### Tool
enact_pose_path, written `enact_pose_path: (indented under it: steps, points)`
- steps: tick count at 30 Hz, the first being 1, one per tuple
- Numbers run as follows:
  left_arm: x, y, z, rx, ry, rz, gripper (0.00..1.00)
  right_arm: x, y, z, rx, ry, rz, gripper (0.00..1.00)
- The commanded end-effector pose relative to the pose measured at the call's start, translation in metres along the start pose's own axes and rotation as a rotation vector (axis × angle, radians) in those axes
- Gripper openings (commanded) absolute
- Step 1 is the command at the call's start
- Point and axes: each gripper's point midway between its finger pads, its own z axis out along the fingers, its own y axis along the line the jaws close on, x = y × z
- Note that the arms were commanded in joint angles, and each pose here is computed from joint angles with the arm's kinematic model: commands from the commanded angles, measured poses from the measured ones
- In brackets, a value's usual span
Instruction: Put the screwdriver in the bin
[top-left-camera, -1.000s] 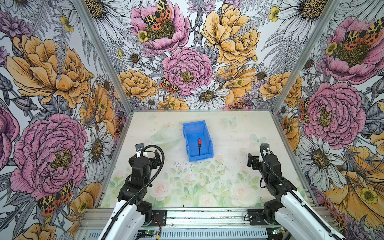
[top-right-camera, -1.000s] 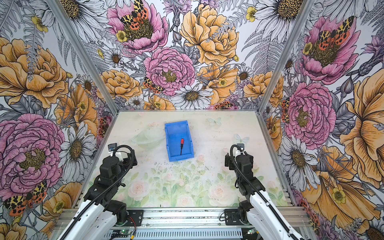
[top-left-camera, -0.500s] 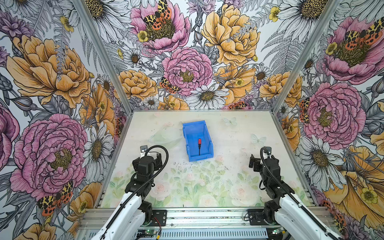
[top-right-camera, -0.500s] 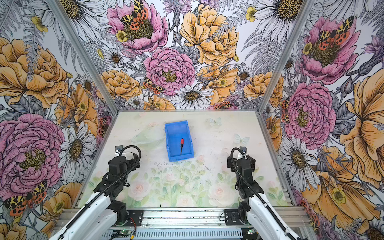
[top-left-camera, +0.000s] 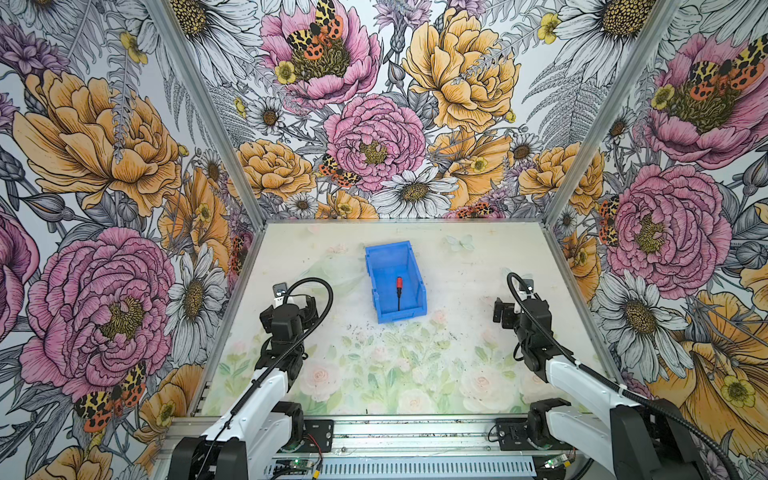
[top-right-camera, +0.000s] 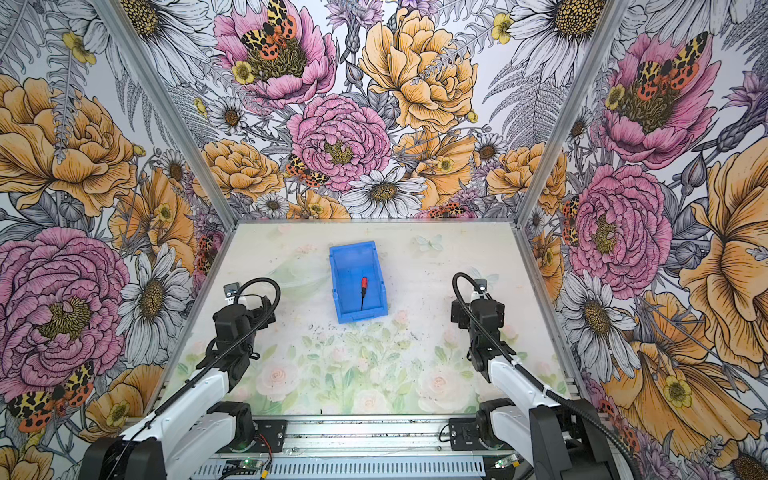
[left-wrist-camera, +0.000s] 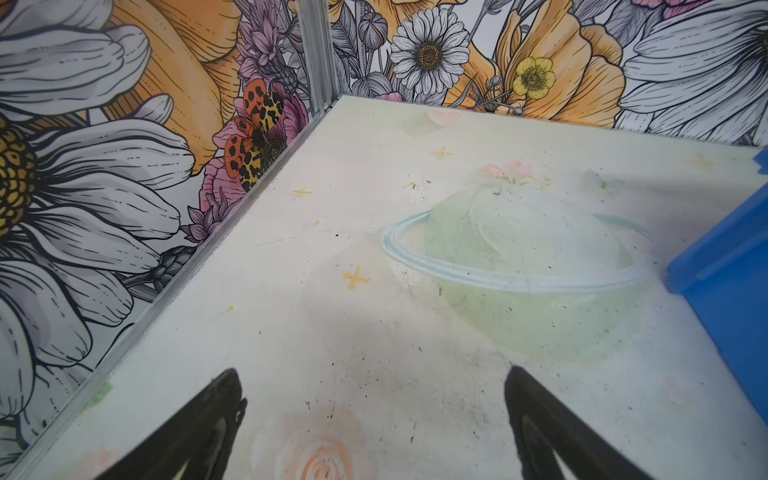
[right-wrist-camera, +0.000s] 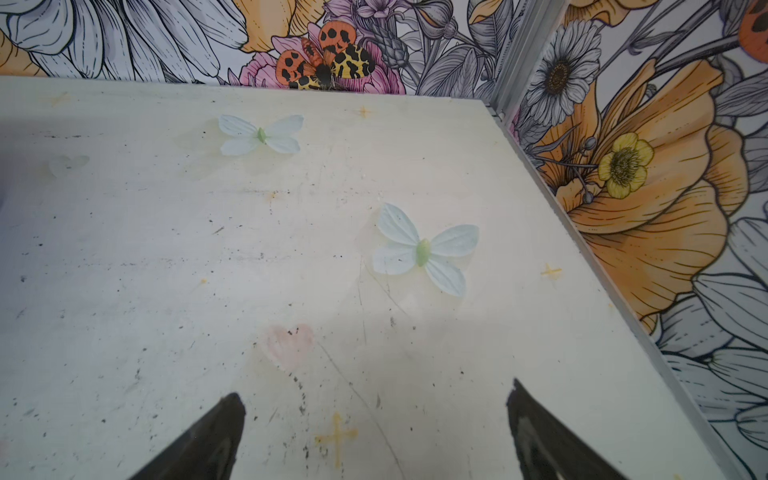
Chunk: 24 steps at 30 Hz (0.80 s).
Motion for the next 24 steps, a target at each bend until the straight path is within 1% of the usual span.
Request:
enact_pose_path:
  steps: [1,9,12,17,21,22,24]
  points:
    - [-0.025,-0.008,0.005,0.053,-0.104,-0.002,0.99,-0.037,0.005,0.009,-0.034,-0.107,0.013,0.99]
    - [-0.039,-0.013,0.019,0.07,-0.187,-0.027,0.99,-0.046,0.011,0.037,-0.06,-0.092,-0.017,1.0]
    - [-0.041,-0.016,0.023,0.082,-0.199,-0.028,0.99,-0.053,0.011,0.039,-0.064,-0.136,-0.019,1.0]
    - [-0.045,-0.02,0.028,0.092,-0.22,-0.037,0.99,-0.059,0.001,0.049,-0.072,-0.16,0.002,0.99]
    - [-0.05,-0.022,0.038,0.101,-0.24,-0.051,0.99,-0.046,-0.005,0.061,-0.085,-0.225,0.04,0.99]
    - [-0.051,-0.022,0.04,0.101,-0.244,-0.053,0.99,-0.043,-0.006,0.064,-0.078,-0.181,0.048,0.99]
    - [-0.05,-0.025,0.045,0.109,-0.254,-0.054,0.99,-0.045,-0.01,0.063,-0.055,-0.204,0.058,0.99]
